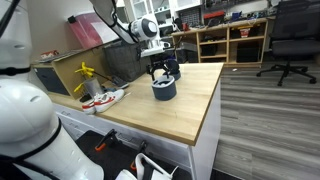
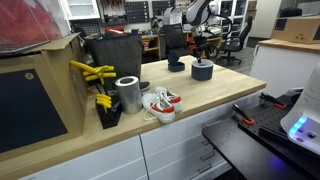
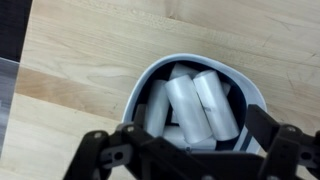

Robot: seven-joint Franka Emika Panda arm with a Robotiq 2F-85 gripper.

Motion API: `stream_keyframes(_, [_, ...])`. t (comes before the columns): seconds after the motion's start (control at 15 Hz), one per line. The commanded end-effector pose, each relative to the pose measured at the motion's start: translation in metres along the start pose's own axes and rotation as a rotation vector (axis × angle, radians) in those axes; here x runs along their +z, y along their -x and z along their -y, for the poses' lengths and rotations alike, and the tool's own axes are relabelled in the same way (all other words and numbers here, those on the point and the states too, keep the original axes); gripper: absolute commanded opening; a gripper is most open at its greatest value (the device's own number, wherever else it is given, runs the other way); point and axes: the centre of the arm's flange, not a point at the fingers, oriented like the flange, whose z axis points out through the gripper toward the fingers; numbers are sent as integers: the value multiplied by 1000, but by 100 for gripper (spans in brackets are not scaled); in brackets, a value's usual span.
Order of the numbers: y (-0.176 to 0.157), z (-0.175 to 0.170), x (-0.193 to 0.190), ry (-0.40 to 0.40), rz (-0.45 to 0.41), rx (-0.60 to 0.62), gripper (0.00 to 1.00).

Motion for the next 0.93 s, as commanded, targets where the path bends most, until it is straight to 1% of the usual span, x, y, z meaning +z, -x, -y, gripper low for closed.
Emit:
stream_keyframes(0.0, [-10,6,5,25,-9,-51,82])
stream_keyframes(0.07, [-11,7,8,27,-8,-55,78])
stream_keyframes(0.13, [-11,8,10,30,-7,-59,79])
stream_keyframes(0.4, [-13,3,17,48,-1,-69,97])
stream_keyframes(0.73, [-13,-3,31,58,15,-67,88])
stream_keyframes(0.8, [-13,-4,34,58,20,-67,88])
stream_keyframes(0.87, [-14,-4,39,57,26,-66,86])
